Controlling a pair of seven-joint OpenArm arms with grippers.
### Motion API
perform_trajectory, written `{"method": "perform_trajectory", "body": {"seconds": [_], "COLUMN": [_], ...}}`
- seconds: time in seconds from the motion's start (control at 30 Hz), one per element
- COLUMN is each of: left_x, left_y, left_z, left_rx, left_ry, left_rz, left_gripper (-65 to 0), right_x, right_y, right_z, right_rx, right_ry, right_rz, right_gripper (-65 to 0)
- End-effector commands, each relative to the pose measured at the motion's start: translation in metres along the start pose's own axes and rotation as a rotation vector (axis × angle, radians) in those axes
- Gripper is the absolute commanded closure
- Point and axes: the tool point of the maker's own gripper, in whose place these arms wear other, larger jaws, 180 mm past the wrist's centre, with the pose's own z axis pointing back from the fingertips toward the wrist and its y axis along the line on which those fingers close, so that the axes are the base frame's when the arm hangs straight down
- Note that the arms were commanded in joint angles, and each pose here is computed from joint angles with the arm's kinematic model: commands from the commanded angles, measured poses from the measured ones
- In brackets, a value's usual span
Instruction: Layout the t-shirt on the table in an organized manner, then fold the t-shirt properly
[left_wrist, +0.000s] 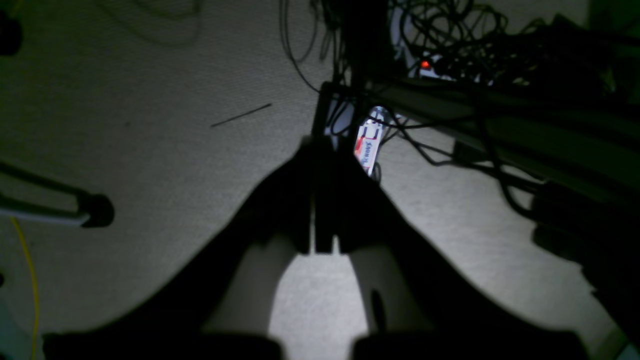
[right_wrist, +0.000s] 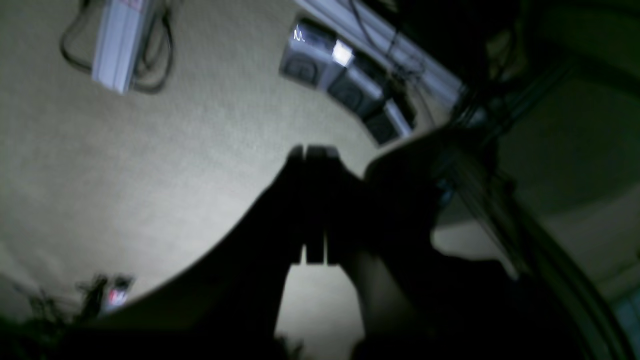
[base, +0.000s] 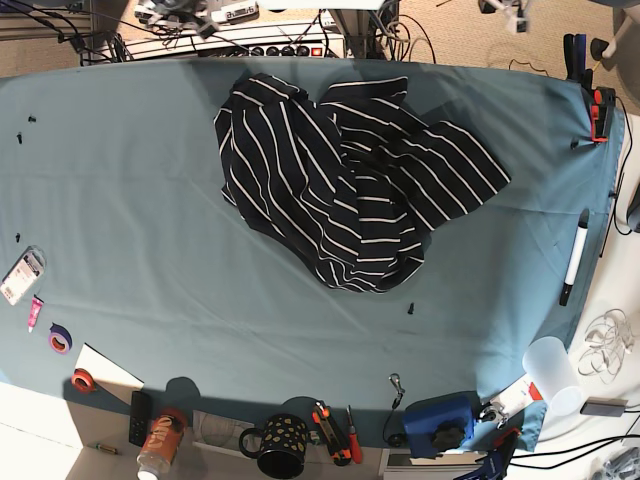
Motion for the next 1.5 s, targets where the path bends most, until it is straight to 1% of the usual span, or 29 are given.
{"method": "perform_trajectory", "body": {"seconds": [0.0,0.1,0.2,0.37,0.43,0.53,0.67,0.7,0.77,0.87,0.97,1.2,1.33,1.4,1.43,1.47], "left_x": [0.007,0.017,0.020,0.029,0.034,0.048,0.072,0.078,0.092,0.117,0.138,0.189,0.201,0.202,0.202,0.202], "left_y": [0.001,-0.007,-0.018,-0.037,-0.045,-0.058,-0.079,-0.084,-0.094,-0.110,-0.125,-0.146,-0.149,-0.149,-0.149,-0.149], "left_z": [0.010,0.031,0.053,0.093,0.106,0.125,0.144,0.147,0.154,0.166,0.178,0.189,0.189,0.189,0.189,0.189], "left_rx": [-0.007,-0.027,-0.045,-0.079,-0.090,-0.109,-0.137,-0.143,-0.155,-0.175,-0.194,-0.217,-0.219,-0.219,-0.219,-0.220], "left_ry": [-0.030,-0.044,-0.029,-0.051,-0.065,-0.100,-0.139,-0.146,-0.169,-0.240,-0.309,-0.474,-0.508,-0.512,-0.513,-0.513], "left_rz": [-0.006,-0.036,-0.070,-0.104,-0.135,-0.179,-0.244,-0.260,-0.295,-0.336,-0.372,-0.426,-0.433,-0.433,-0.434,-0.434], "left_gripper": [0.0,0.0,0.0,0.0,0.0,0.0,0.0,0.0,0.0,0.0,0.0,0.0,0.0,0.0,0.0,0.0], "right_x": [0.002,0.007,0.012,0.025,0.032,0.046,0.073,0.081,0.098,0.119,0.132,0.153,0.163,0.165,0.165,0.165], "right_y": [-0.003,0.001,0.012,0.034,0.034,0.013,-0.036,-0.045,-0.059,-0.072,-0.083,-0.101,-0.109,-0.109,-0.106,-0.101], "right_z": [0.008,0.028,0.046,0.078,0.091,0.112,0.146,0.155,0.175,0.204,0.225,0.239,0.245,0.245,0.244,0.242], "right_rx": [-0.015,-0.031,-0.019,0.018,0.013,-0.042,-0.171,-0.190,-0.205,-0.225,-0.266,-0.328,-0.353,-0.347,-0.335,-0.316], "right_ry": [-0.015,-0.023,-0.028,-0.093,-0.126,-0.185,-0.281,-0.312,-0.378,-0.468,-0.527,-0.598,-0.629,-0.632,-0.630,-0.626], "right_rz": [0.006,0.019,0.031,0.039,0.029,0.000,-0.042,-0.047,-0.060,-0.045,-0.031,-0.029,-0.030,-0.016,0.003,0.029], "right_gripper": [0.0,0.0,0.0,0.0,0.0,0.0,0.0,0.0,0.0,0.0,0.0,0.0,0.0,0.0,-2.2,-9.5]}}
